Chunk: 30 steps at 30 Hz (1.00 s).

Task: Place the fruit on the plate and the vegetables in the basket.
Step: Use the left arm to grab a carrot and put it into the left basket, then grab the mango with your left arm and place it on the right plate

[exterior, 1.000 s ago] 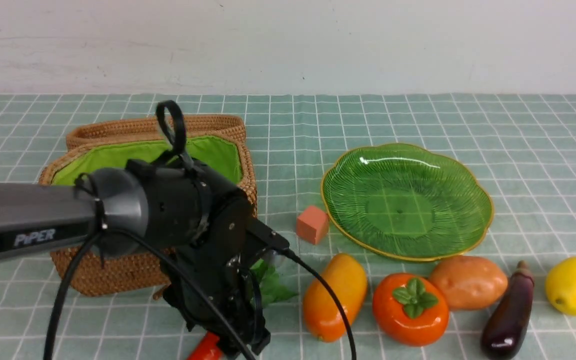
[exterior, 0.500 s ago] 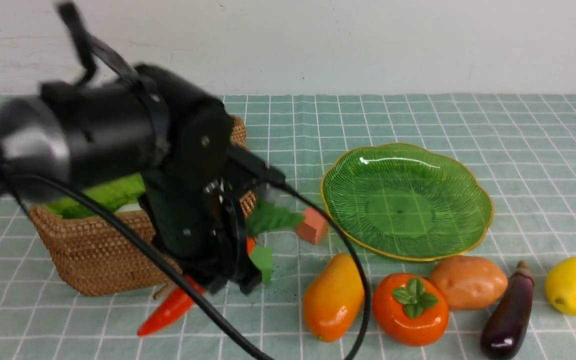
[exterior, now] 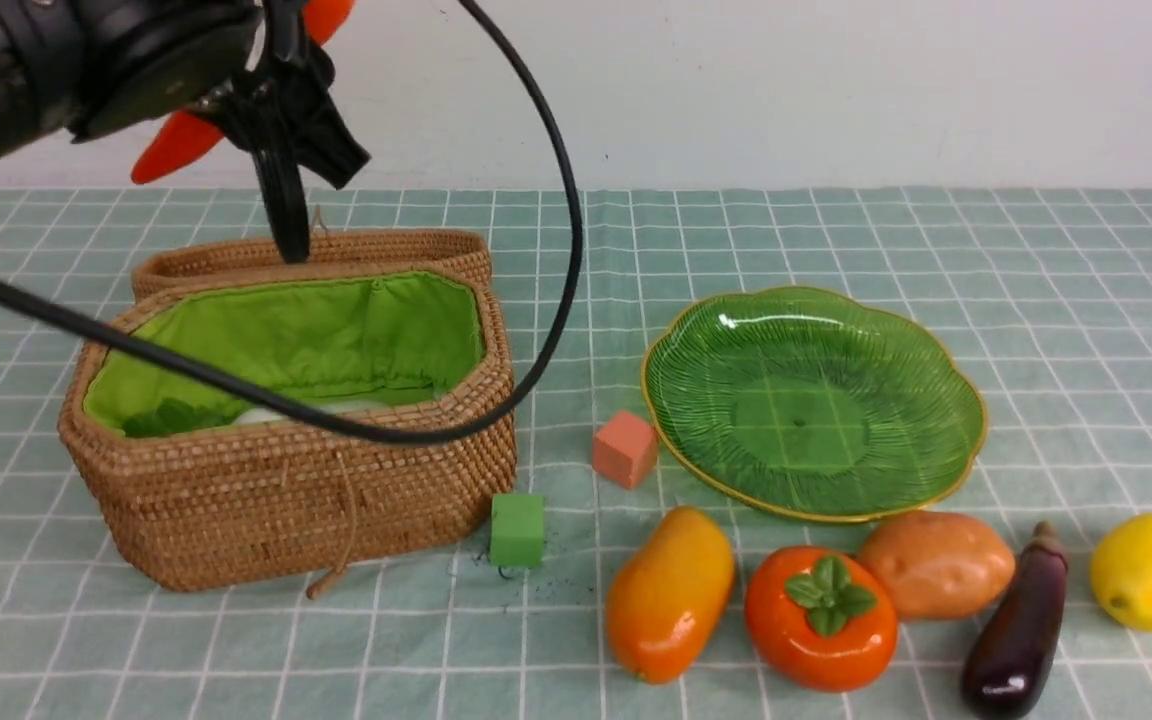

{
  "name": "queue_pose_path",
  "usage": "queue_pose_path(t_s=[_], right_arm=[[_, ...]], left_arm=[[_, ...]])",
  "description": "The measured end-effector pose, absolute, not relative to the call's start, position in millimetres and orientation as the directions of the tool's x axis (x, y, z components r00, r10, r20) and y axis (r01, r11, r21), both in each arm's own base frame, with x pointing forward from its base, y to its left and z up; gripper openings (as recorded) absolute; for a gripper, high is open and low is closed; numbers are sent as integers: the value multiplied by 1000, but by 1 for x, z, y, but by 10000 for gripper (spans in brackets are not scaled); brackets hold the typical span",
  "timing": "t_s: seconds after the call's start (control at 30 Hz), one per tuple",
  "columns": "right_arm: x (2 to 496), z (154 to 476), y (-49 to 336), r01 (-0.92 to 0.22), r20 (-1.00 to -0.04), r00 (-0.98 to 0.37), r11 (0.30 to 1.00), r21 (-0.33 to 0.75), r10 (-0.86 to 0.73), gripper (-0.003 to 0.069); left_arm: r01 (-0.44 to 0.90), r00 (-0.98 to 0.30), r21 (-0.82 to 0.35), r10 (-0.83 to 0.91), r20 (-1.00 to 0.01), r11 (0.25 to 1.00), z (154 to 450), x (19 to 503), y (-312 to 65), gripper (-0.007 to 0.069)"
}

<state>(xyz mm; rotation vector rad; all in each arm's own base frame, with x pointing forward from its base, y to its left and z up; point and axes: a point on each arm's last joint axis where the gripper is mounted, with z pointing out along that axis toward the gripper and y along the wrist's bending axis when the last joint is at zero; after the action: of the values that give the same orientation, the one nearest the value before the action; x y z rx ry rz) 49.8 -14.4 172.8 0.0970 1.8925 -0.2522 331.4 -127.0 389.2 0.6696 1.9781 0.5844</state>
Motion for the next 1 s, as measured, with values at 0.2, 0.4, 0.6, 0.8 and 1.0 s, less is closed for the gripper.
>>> queue_pose_path(t_s=[0.2,0.4,0.6,0.8,1.0], right_arm=[[50,173,-14,191,-942,-331,973,-126,-57,242],[50,173,-14,191,-942,-331,973,-126,-57,242],[50,173,-14,191,-942,-331,973,-126,-57,242],[50,173,-14,191,-942,-331,973,-126,-57,242],[50,173,-14,191,-942,-331,973,-126,-57,242]], left_arm=[[271,-672,485,524,-523,832,314,370,-113,283],[312,-701,460,528,-479,831,292,378,-118,517],[291,-717,436,496,-490,852,296,374,-117,665],[353,-730,271,445,-518,895,325,331,-150,632],[508,-770,-47,430,-471,860,312,285,-230,573]])
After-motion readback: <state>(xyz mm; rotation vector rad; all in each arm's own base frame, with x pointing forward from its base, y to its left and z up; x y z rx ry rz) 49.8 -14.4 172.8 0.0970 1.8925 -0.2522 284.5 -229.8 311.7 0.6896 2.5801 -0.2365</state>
